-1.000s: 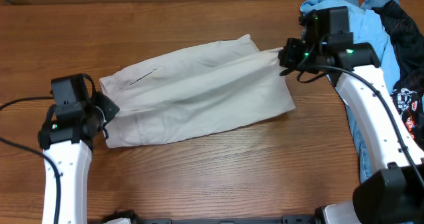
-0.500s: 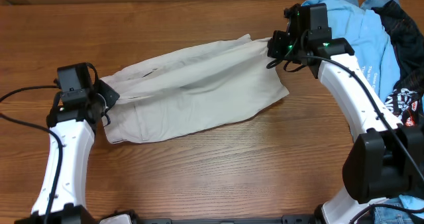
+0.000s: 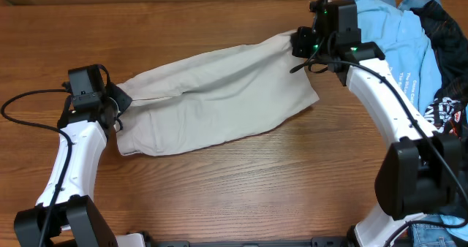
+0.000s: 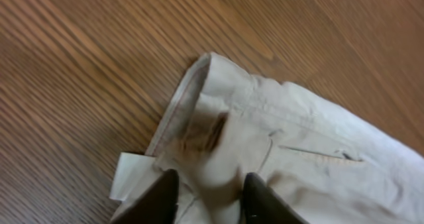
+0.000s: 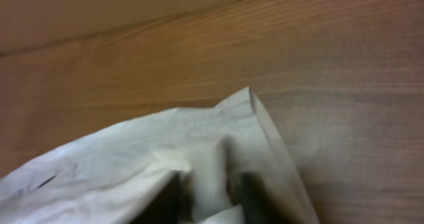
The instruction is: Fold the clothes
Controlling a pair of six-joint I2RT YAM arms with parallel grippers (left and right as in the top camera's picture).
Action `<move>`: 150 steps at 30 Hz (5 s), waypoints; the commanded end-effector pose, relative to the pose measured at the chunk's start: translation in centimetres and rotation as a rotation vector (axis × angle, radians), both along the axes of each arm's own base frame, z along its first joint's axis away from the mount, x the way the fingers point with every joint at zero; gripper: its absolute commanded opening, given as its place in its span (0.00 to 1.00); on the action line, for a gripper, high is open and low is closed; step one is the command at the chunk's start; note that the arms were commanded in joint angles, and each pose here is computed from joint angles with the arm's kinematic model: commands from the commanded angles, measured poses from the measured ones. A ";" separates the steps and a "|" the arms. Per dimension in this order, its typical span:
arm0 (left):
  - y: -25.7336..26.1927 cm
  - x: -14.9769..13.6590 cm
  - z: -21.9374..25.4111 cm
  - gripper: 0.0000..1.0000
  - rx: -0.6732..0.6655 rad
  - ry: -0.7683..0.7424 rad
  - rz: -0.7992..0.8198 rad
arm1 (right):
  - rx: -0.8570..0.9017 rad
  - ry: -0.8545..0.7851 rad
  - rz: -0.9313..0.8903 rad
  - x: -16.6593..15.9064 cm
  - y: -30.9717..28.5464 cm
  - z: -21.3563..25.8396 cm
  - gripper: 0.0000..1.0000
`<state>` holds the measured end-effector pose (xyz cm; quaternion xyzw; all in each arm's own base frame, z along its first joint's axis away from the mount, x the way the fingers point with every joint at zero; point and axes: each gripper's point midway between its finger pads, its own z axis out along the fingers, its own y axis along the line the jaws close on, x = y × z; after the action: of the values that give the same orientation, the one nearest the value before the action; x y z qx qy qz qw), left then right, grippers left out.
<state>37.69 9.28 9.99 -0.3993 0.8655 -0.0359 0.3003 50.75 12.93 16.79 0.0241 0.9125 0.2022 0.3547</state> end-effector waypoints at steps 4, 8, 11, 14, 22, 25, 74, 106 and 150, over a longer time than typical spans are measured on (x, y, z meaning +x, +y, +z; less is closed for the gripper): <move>1.8 0.7 1.2 0.63 0.068 -0.030 0.059 | -0.024 -0.001 -0.011 1.2 0.3 -1.1 0.43; 1.8 0.6 1.2 0.64 0.067 -0.027 0.058 | -0.047 0.048 -0.025 0.7 -0.2 -2.5 0.43; 1.1 0.8 1.2 0.52 0.040 -0.032 0.025 | -0.093 0.072 -0.033 0.2 -0.9 -3.2 0.43; 0.2 1.1 1.2 0.07 0.021 -0.036 -0.045 | -0.143 0.127 -0.057 -0.7 -1.9 -4.2 0.42; -1.7 0.7 0.7 0.04 -0.021 -0.011 -0.164 | -0.210 0.293 -0.069 -4.1 -3.1 -6.7 0.20; -1.9 0.8 0.6 0.04 -0.027 -0.013 -0.174 | -0.215 0.313 -0.066 -4.4 -3.2 -7.7 0.19; -3.0 -6.4 -13.0 0.43 -0.103 0.538 -0.127 | -0.223 0.684 0.045 -9.5 -2.4 -20.0 0.47; 0.4 -6.1 -12.9 0.56 -0.094 0.492 -0.109 | -0.194 0.644 0.034 -11.1 -2.3 -11.9 0.04; 0.5 -6.2 -12.9 0.57 -0.089 0.497 -0.114 | -0.065 0.347 0.183 -5.8 1.6 -8.7 0.04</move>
<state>35.23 7.76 0.75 -0.3440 0.9304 -0.0473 0.1169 42.36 13.59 3.77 -0.0125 0.9783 0.1786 0.1040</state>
